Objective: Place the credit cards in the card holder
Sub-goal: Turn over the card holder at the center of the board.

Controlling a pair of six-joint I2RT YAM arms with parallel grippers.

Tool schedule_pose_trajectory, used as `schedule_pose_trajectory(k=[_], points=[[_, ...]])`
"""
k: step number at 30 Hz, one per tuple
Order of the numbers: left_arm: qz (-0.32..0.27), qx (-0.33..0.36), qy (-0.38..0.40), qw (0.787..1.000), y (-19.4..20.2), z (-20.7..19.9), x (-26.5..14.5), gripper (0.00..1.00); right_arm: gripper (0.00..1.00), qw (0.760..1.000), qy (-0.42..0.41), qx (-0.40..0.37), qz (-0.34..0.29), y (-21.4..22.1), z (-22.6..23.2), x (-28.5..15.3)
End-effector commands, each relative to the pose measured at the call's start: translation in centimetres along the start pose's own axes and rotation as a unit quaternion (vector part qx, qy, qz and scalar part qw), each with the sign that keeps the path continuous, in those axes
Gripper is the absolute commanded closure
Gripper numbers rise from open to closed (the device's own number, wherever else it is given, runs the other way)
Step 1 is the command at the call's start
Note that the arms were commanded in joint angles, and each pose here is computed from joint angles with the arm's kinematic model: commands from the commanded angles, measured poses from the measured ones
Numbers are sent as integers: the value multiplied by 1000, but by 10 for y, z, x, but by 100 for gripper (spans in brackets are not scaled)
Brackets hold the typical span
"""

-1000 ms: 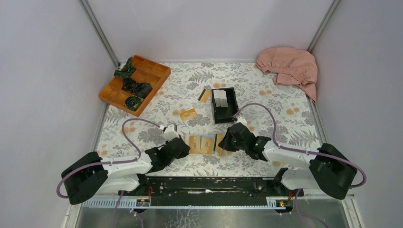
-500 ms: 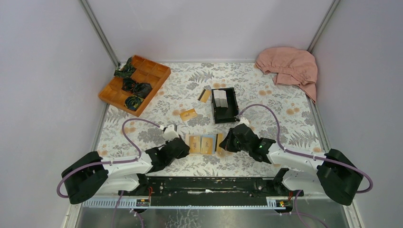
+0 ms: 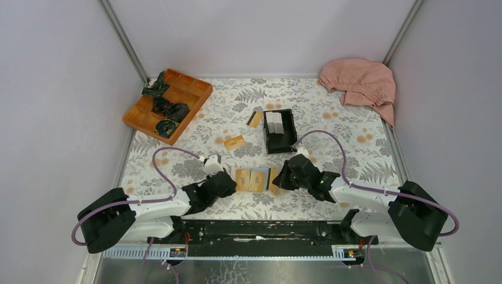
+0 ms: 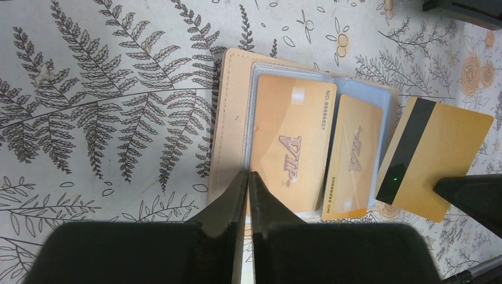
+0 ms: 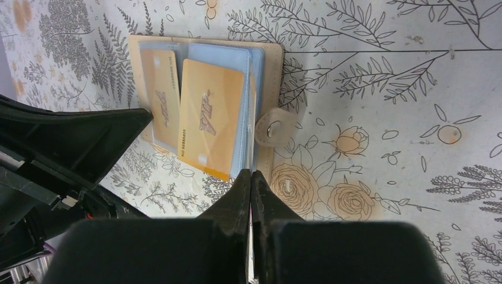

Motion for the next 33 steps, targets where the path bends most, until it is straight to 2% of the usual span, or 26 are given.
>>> schedule_pose_trajectory(k=[1, 14, 33], points=[[-4, 10, -25, 1000, 0, 7, 1, 91, 100, 1000, -14, 1, -3, -4, 6, 2], [0, 16, -34, 999, 4, 10, 4, 91, 100, 999, -30, 6, -28, -15, 15, -8], [5, 20, -38, 999, 7, 12, 5, 92, 100, 999, -40, 9, -34, -18, 20, -7]])
Point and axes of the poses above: each gripper's point midway between its finger pads, its own x axis out along the fingers, its own z axis along the line the jaws close on, y = z × x, the point moved 4 cm from there along -x, back along the fingers, and after that the axes turned 3 degrees about -x, right-handed, at the moved point
